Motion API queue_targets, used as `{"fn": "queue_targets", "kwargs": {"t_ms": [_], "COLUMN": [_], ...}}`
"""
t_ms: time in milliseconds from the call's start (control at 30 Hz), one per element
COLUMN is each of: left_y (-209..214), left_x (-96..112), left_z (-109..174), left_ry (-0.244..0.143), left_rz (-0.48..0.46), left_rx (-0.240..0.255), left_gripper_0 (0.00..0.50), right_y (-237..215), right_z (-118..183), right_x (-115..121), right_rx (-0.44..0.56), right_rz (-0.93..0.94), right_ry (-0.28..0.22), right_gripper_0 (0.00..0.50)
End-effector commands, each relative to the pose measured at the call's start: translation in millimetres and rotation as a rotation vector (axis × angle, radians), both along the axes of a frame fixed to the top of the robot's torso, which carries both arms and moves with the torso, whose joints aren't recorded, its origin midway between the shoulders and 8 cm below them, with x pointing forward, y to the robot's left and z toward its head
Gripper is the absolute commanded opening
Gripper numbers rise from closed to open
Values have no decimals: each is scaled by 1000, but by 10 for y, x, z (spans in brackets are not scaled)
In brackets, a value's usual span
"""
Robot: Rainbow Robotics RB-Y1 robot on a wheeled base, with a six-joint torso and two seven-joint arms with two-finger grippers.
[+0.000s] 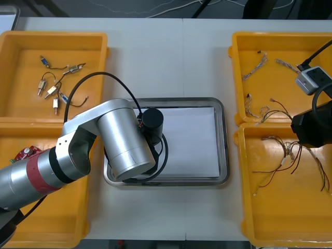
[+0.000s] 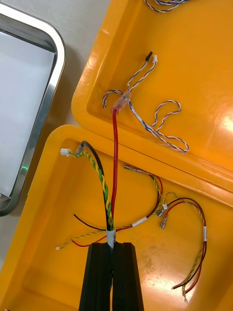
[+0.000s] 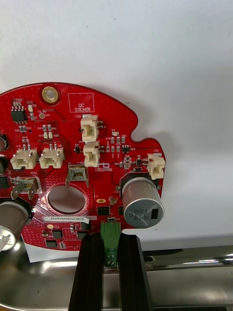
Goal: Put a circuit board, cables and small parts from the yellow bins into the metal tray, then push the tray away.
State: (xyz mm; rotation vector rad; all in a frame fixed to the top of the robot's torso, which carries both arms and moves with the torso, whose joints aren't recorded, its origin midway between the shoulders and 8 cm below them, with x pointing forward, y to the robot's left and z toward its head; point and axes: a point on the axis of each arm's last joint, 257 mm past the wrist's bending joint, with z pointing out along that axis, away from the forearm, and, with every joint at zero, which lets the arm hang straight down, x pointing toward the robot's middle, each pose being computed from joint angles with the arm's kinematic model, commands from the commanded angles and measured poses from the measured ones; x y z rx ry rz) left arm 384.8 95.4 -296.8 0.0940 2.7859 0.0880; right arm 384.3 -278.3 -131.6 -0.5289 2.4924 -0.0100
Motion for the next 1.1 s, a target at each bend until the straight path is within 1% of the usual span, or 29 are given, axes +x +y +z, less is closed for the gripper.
{"fn": "queue_targets", "kwargs": {"t_ms": [33,67,100,133,167,200,233,267,300,400,433,467,567,600,667,700,733,867,1100], "left_y": [-167,-171,-171,-165,-165,-163,-161,-164,-164,-159,-159,-153,-177,-190,-234,-228,-234,-155,109], "left_x": [-1,1,1,5,5,9,9,11,11,26,26,39,39,36,31,34,30,45,111], "left_z": [39,40,40,44,44,45,44,45,45,78,78,127,212,296,408,419,482,632,829], "left_ry": [-20,-21,-21,-23,-23,-24,-24,-25,-25,-38,-38,-46,-52,-55,-60,-61,-66,-95,-105], "left_rz": [-61,-62,-62,-62,-60,-60,-60,-60,-60,-64,-64,-65,-71,-67,-69,-69,-71,-72,-31], "left_rx": [-4,-5,-5,-4,-5,-4,-5,-6,-6,-6,-6,-13,-34,-60,-97,-99,-114,-122,-126], "left_gripper_0": [12,100,100,242,274,342,359,389,405,483,483,500,500,500,500,500,500,500,500], "right_y": [-103,-103,-103,-103,-103,-103,-103,-103,-103,-103,-103,-103,-103,-103,-103,-103,-103,-103,-103], "right_z": [186,186,186,186,186,186,186,186,186,186,186,186,186,186,186,186,186,186,186], "right_x": [53,53,53,53,53,53,53,53,53,53,53,53,53,53,53,53,53,53,53], "right_rx": [-35,-35,-35,-35,-35,-35,-35,-35,-35,-35,-35,-35,-35,-35,-35,-35,-35,-35,-35], "right_rz": [1,1,1,1,1,1,1,1,1,1,1,1,1,1,1,1,1,1,1], "right_ry": [-44,-44,-44,-44,-44,-44,-44,-44,-44,-44,-44,-44,-44,-44,-44,-44,-44,-44,-44], "right_gripper_0": [0,0,0,0,0,0,0,0,0,0,0,0,0,0,0,0,0,0,0]}}
